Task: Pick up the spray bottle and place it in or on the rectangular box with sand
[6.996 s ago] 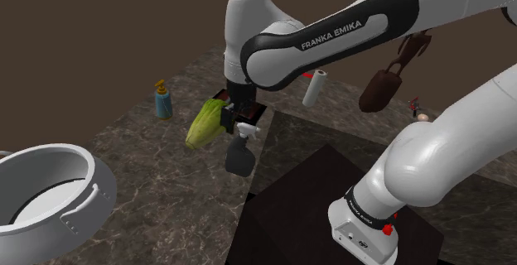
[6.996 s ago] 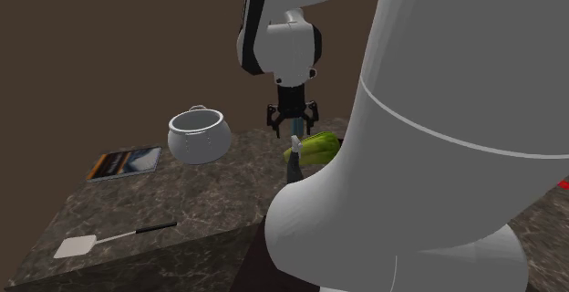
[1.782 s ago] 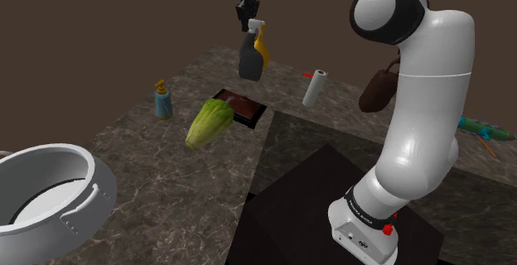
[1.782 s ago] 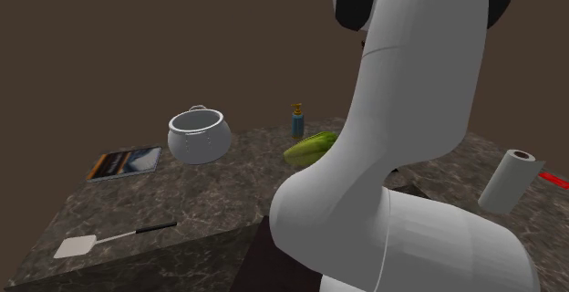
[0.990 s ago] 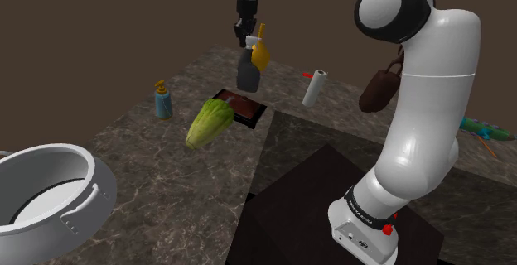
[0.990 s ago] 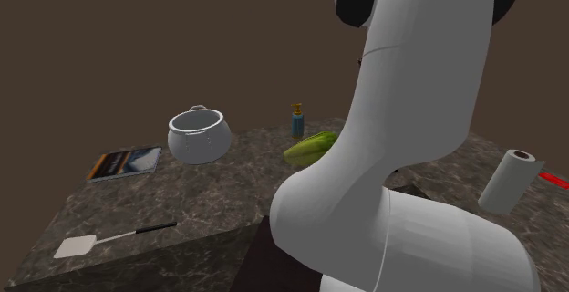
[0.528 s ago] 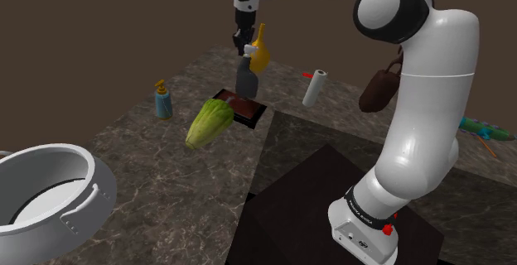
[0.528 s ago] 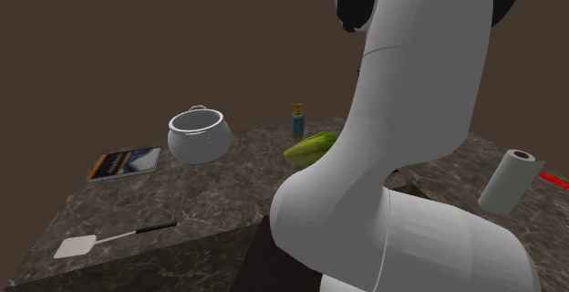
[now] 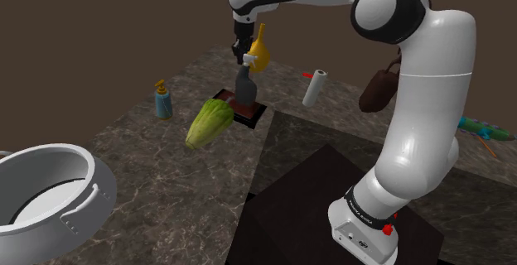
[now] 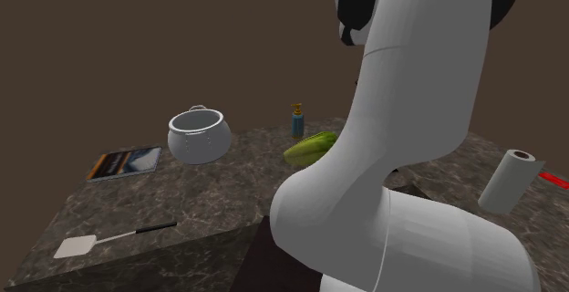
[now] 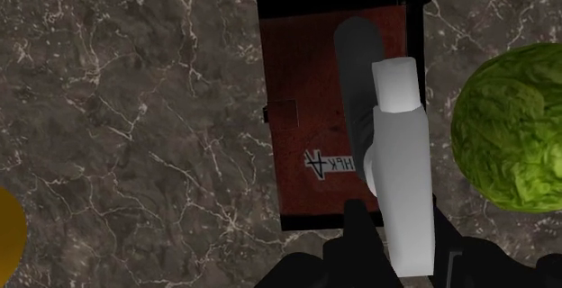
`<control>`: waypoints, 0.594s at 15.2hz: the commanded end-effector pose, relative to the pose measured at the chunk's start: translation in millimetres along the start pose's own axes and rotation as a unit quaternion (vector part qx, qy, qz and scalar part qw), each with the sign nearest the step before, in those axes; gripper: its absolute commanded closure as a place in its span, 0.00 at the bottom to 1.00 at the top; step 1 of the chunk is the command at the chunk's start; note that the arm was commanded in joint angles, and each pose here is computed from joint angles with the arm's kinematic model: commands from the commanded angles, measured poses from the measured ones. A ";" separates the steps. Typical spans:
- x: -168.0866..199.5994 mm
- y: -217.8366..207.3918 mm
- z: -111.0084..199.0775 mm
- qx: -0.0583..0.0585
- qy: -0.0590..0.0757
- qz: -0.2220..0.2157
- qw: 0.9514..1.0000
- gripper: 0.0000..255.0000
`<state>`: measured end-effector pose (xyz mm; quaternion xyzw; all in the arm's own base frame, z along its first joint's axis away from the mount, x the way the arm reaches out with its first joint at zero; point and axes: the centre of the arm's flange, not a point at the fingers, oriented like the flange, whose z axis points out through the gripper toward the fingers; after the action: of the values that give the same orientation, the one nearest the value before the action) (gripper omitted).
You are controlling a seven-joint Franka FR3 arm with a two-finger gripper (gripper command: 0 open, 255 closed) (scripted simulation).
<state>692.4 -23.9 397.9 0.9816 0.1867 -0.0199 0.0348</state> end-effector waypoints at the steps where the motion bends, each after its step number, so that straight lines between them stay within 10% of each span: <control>1: 0.3 -0.5 2.2 0.000 0.000 0.000 1.000 1.00; 6: 0.3 -0.5 2.2 0.000 0.000 0.000 1.000 1.00; 7: 0.3 -0.5 2.2 0.000 0.000 0.000 1.000 0.00; 9: 0.3 -0.5 2.2 0.000 0.000 0.000 1.000 0.00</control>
<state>692.4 -23.5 395.6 0.9816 0.1867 -0.0196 0.0349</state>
